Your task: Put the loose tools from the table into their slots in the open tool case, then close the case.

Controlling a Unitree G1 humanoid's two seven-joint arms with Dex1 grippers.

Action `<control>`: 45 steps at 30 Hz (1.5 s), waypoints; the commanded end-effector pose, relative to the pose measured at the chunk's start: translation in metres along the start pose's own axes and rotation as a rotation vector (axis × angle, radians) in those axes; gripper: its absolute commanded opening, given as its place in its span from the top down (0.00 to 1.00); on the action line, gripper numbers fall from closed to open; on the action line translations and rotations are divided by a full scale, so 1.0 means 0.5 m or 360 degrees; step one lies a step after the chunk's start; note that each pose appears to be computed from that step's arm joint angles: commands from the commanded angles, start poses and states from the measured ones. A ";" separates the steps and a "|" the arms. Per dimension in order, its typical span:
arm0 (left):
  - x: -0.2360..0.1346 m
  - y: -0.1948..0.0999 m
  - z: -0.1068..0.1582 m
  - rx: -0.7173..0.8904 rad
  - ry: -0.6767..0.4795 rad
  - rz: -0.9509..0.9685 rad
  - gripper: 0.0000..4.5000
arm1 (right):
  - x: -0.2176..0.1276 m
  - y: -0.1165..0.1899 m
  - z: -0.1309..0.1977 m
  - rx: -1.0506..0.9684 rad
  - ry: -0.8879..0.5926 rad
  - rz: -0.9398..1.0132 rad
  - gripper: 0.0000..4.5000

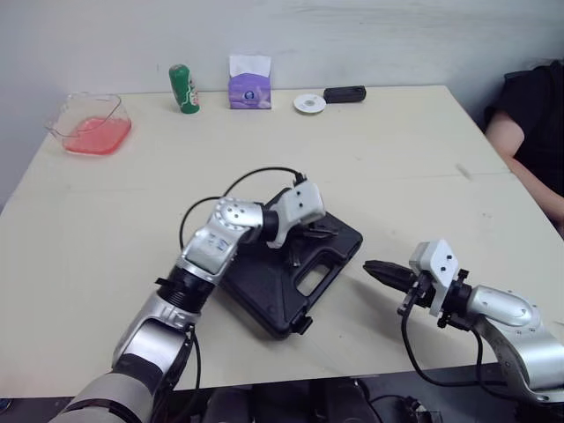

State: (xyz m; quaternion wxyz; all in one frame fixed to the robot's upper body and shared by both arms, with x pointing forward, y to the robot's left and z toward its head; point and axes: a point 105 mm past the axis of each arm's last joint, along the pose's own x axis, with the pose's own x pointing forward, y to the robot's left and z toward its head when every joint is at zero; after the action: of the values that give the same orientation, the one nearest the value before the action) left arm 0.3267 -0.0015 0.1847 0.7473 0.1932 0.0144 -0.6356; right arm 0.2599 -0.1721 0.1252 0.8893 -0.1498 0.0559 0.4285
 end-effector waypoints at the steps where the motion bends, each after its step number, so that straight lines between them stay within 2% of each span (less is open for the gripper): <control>1: -0.039 -0.032 0.089 0.0153 -0.0199 -0.0152 0.99 | -0.014 0.024 0.024 -0.0040 -0.0021 0.0113 1.00; 5: -0.094 -0.068 0.071 0.0284 -0.0181 -0.0265 0.99 | -0.018 0.057 0.014 -0.0021 -0.0003 0.0239 1.00; 8: -0.138 -0.076 0.036 0.0193 -0.0187 -0.0156 0.99 | -0.007 0.118 0.015 0.0007 -0.0082 0.0430 1.00; 11: -0.166 -0.112 -0.002 0.0204 -0.0075 -0.0189 0.99 | 0.000 0.161 0.013 0.0033 -0.0096 0.0544 1.00; 14: -0.182 -0.143 -0.027 0.0165 0.0006 -0.0234 0.99 | 0.007 0.187 -0.001 0.0048 -0.0057 0.0613 1.00; 20: -0.178 -0.182 -0.042 0.0163 0.0074 -0.0326 0.99 | 0.020 0.231 -0.009 0.0101 -0.0027 0.0721 1.00; 27: -0.151 -0.187 -0.102 0.0044 0.0266 -0.0256 0.99 | 0.049 0.241 -0.004 0.0081 -0.0057 0.0754 1.00; 32: -0.163 -0.194 -0.163 -0.0022 0.0488 -0.0253 0.99 | 0.067 0.236 0.003 0.0051 -0.0100 0.0764 1.00; 35: -0.165 -0.196 -0.176 -0.0011 0.0525 -0.0242 0.99 | 0.071 0.233 0.003 0.0041 -0.0102 0.0764 1.00; 40: -0.159 -0.195 -0.182 -0.0083 0.0485 -0.0195 0.99 | 0.074 0.231 0.015 0.0041 -0.0148 0.0788 1.00; 45: -0.154 -0.201 -0.195 -0.0089 0.0506 -0.0224 0.99 | 0.085 0.234 0.047 0.0028 -0.0229 0.0833 1.00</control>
State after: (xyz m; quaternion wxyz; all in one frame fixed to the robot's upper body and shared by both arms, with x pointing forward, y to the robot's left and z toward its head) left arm 0.2372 0.0767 0.1307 0.6947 0.2804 0.0690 -0.6588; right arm 0.1974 -0.0745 0.0964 0.7590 -0.1046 0.0686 0.6389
